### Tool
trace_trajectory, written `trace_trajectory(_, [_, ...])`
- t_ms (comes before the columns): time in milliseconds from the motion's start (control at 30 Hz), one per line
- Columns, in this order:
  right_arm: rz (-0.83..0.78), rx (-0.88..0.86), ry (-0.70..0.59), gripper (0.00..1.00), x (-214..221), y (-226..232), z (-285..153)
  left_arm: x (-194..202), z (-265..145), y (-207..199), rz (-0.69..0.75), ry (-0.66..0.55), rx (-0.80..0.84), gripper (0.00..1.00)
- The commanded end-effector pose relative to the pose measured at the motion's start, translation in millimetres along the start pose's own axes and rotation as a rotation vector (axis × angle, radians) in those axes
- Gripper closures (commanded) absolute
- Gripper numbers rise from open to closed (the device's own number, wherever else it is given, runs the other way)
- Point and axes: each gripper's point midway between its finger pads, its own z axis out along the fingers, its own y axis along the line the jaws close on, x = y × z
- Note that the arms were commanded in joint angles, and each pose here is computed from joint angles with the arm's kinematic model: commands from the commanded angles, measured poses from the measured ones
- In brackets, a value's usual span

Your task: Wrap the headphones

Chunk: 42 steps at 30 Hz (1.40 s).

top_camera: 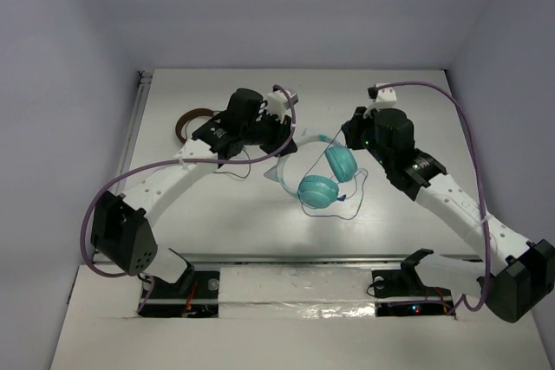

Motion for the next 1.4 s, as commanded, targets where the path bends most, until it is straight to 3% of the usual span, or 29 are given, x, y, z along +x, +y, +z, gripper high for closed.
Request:
trace_trajectory(0, [0.054,-0.202,-0.1,0.87,-31,28,-10,-43,-25,-24,0.04,-0.161,0.083,1.0])
trace_trajectory(200, [0.129,-0.424,-0.131,0.81,-45,36,-20,-50,-32,-25,0.026,-0.2,0.154,1.0])
trace_trajectory(433, [0.186,-0.628,-0.123,0.77,-21,55,-30,-82,-51,-30,0.016,-0.281,0.156,1.0])
trace_trajectory(500, [0.194,-0.644,-0.125,0.76,-16,56,-27,-92,-55,-32,0.017,-0.298,0.146,1.0])
trace_trajectory(633, [0.195,-0.67,-0.112,0.58,1,57,-17,-106,-61,-26,0.009,-0.328,0.09,1.0])
trace_trajectory(733, [0.208,-0.672,-0.098,0.5,12,55,-9,-122,-71,-28,0.006,-0.365,0.062,1.0])
trace_trajectory(933, [0.273,-0.658,-0.086,0.48,34,49,3,-162,-98,-26,-0.011,-0.455,-0.018,1.0])
trace_trajectory(1367, [0.358,-0.691,-0.025,0.43,73,49,32,-215,-127,-39,-0.046,-0.571,0.031,1.0])
